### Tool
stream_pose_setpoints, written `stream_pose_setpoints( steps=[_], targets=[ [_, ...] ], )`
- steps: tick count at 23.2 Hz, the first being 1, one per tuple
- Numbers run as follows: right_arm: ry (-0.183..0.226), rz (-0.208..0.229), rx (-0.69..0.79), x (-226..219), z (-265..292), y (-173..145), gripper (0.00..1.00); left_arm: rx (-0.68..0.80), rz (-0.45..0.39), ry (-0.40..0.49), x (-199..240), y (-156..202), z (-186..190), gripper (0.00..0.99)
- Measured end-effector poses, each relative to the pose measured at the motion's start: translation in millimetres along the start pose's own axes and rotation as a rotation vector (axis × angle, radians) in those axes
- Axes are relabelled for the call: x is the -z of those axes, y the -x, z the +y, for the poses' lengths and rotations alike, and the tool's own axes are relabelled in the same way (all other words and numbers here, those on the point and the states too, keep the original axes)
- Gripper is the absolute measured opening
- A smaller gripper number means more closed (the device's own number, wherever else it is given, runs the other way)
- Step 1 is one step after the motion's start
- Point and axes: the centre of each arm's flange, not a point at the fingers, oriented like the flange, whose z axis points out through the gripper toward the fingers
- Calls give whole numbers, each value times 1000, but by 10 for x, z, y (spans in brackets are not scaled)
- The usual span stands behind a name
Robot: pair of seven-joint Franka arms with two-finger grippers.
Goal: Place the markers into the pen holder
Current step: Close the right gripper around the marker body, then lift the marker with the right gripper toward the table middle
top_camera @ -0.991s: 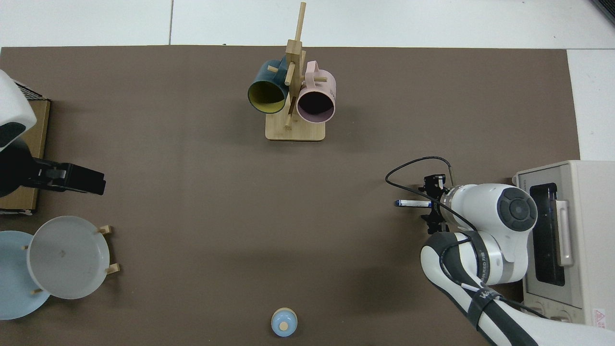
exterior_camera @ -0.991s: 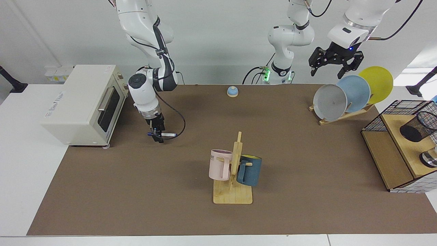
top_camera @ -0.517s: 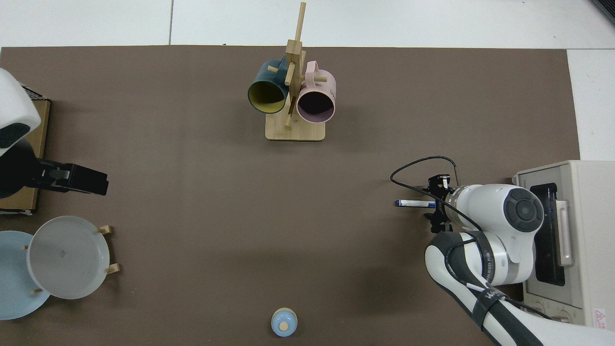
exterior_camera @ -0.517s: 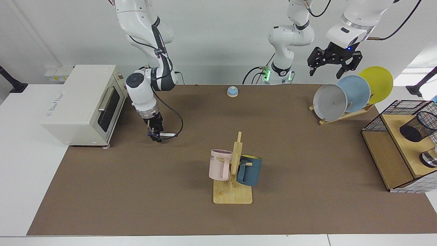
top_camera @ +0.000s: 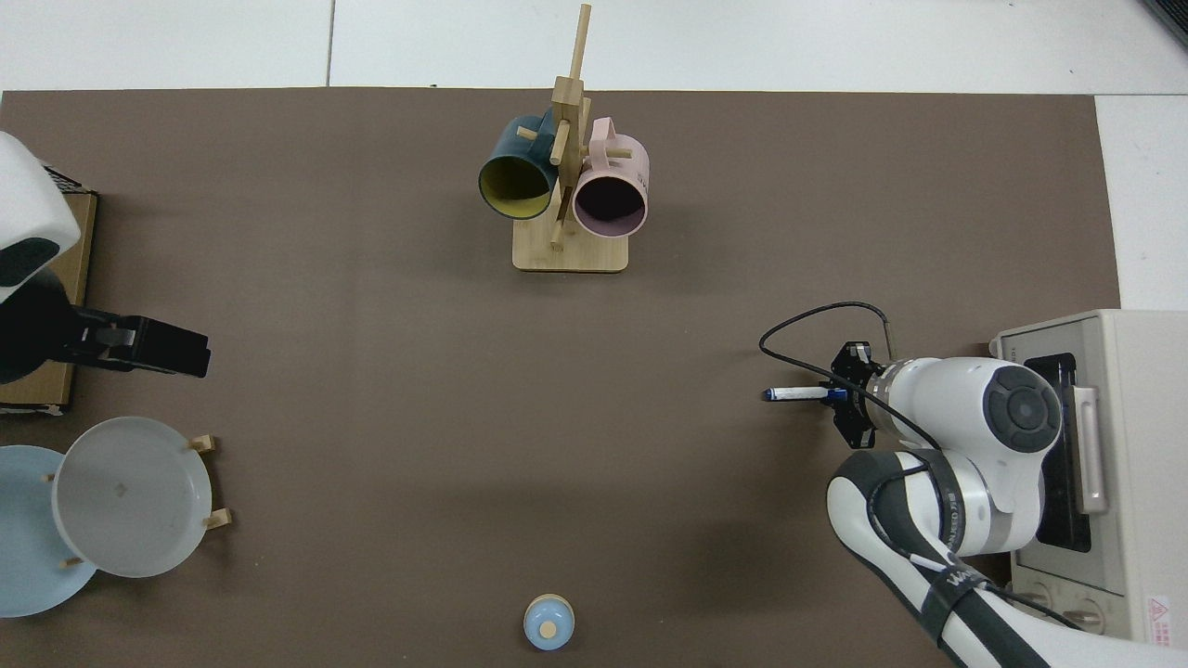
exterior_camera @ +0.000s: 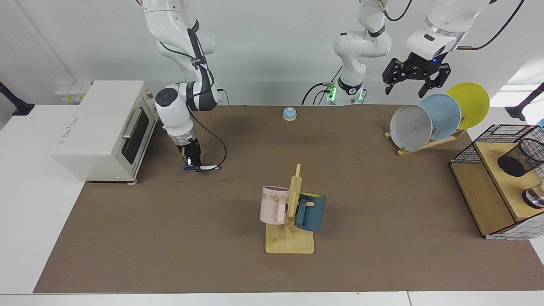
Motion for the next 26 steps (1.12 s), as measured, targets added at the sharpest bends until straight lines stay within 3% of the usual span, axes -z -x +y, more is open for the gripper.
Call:
stream_pose_setpoints(
  steps=[9, 15, 19, 26],
  targets=[
    [5, 0, 0, -6, 20, -4, 176, 0, 0, 0, 1, 1, 2, 991],
    [-21, -3, -17, 152, -24, 9, 176, 0, -1, 0, -1, 1, 3, 991],
    [-4, -12, -11, 519, -117, 60, 176, 0, -2, 0, -3, 3, 3, 991],
    [48, -32, 25, 1534, -341, 261, 176, -1, -2, 0, 3, 8, 11, 991]
  ],
)
